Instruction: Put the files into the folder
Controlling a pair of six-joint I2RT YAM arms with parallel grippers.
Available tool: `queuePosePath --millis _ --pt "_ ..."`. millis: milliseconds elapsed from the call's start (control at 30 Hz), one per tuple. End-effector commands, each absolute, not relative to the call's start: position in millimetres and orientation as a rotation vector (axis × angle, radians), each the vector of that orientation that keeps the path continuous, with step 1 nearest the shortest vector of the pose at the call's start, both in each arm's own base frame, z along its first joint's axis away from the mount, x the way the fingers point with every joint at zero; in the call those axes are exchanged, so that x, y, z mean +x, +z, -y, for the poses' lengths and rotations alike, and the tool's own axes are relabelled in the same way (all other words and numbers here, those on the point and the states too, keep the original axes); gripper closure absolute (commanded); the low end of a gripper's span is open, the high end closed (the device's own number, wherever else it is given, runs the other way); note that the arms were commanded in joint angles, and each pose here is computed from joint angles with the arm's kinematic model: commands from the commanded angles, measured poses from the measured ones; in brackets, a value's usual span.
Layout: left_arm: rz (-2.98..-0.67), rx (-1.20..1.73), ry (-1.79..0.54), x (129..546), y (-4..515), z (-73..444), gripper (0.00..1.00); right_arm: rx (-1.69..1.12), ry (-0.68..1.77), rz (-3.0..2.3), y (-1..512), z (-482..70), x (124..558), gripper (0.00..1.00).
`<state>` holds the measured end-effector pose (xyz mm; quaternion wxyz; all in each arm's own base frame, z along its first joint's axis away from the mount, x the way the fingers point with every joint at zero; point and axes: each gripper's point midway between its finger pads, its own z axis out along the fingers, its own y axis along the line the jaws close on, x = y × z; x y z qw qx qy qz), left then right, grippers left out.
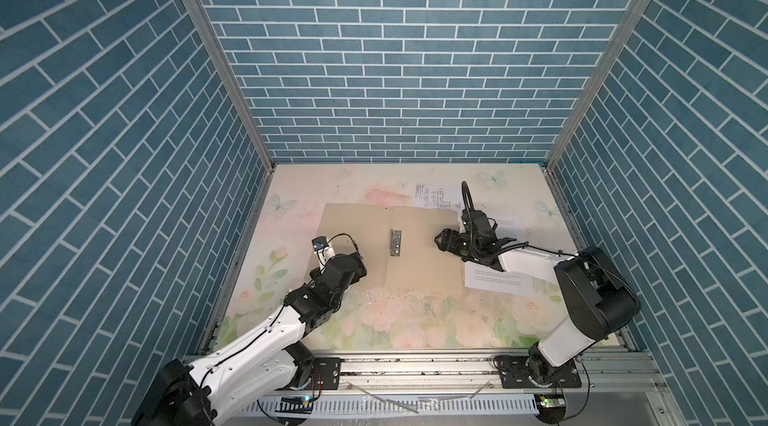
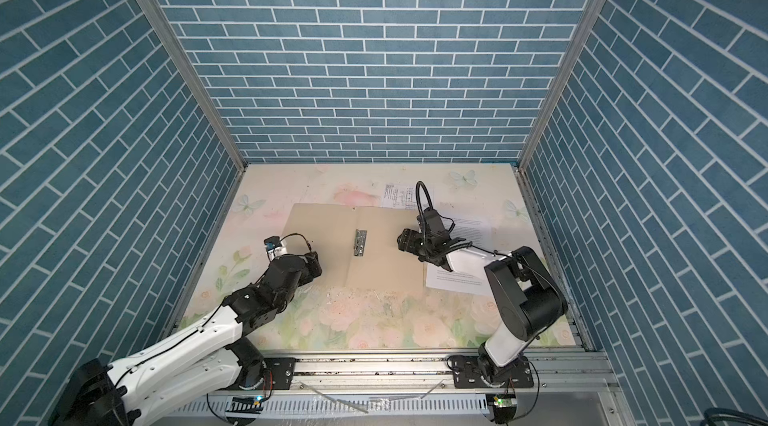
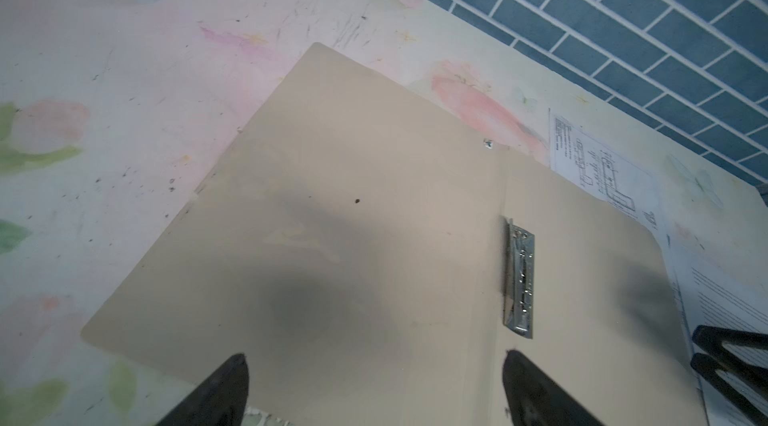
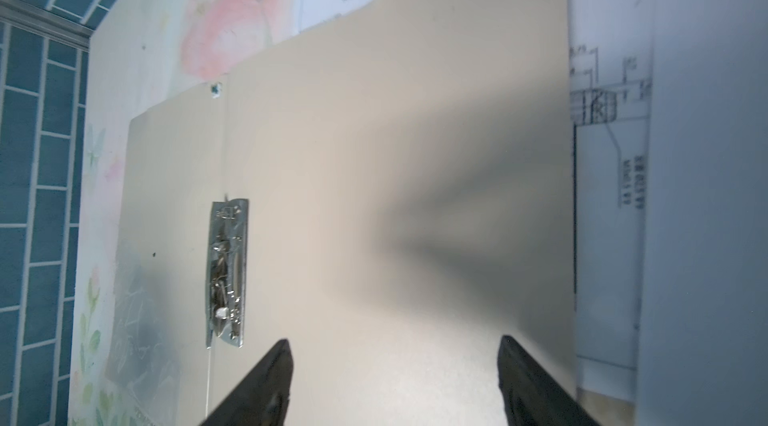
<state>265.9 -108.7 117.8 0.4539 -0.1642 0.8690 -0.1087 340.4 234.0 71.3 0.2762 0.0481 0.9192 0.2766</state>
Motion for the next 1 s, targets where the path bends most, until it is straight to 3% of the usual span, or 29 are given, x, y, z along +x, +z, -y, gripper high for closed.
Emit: queuePosePath --millis 0,267,467,833,967 --pt "-2.169 -0.248 -0.235 271.0 124.3 129.9 0.01 0.108 0.619 -2.393 93.7 -212.0 342.8 0.14" --pt "-2.162 0.114 -0.207 295.9 147.1 229.8 0.0 0.185 0.265 -2.349 102.1 -131.8 326.3 0.02" --pt "-2.191 0.407 -0.44 308.7 138.0 333.0 0.0 0.424 0.097 -2.327 92.6 -47.1 300.8 0.02" --pt "-2.316 0.687 -0.773 298.6 95.1 451.9 0.0 0.748 0.143 -2.36 65.6 23.5 270.3 0.02" --pt "-2.411 0.734 -0.76 294.3 78.7 469.9 0.02 0.796 0.197 -2.403 50.0 27.1 269.8 0.02"
